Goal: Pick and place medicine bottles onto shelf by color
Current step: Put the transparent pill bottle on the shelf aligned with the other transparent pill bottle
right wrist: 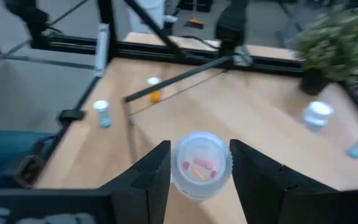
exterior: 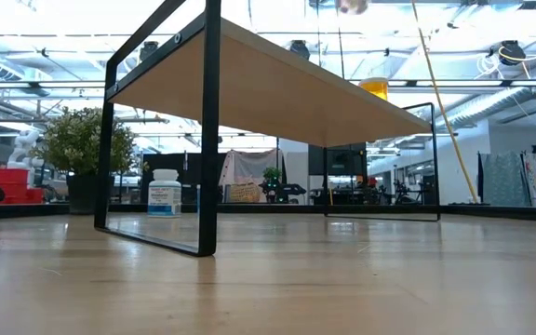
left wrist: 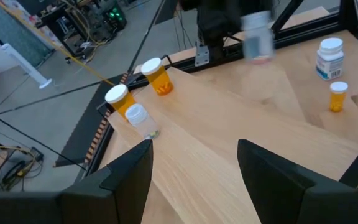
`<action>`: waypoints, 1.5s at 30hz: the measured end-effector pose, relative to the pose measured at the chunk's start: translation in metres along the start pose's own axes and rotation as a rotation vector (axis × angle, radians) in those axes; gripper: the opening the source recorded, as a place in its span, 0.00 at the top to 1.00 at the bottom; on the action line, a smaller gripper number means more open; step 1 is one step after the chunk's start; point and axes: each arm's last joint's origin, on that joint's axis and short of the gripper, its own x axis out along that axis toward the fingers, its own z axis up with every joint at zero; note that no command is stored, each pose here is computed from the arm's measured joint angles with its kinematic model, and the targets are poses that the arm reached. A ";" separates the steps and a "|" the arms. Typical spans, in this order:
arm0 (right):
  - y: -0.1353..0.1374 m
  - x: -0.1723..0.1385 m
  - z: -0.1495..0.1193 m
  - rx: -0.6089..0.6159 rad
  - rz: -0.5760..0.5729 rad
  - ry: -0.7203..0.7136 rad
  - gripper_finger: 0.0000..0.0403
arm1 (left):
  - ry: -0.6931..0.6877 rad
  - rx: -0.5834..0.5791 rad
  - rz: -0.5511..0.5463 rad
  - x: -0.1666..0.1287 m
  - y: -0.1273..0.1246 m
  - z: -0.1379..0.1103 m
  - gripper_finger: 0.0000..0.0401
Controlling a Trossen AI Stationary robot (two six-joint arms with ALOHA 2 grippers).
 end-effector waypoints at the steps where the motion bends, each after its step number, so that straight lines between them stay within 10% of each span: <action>1: -0.006 0.000 0.001 -0.008 0.000 0.000 0.64 | 0.001 -0.002 -0.002 0.000 0.000 0.000 0.41; 19: -0.091 0.013 -0.012 0.100 -0.073 0.125 0.64 | 0.005 -0.007 -0.029 0.003 0.004 -0.001 0.41; 45: -0.116 0.027 -0.028 0.135 -0.078 0.239 0.60 | 0.004 -0.007 -0.046 0.003 0.003 -0.001 0.41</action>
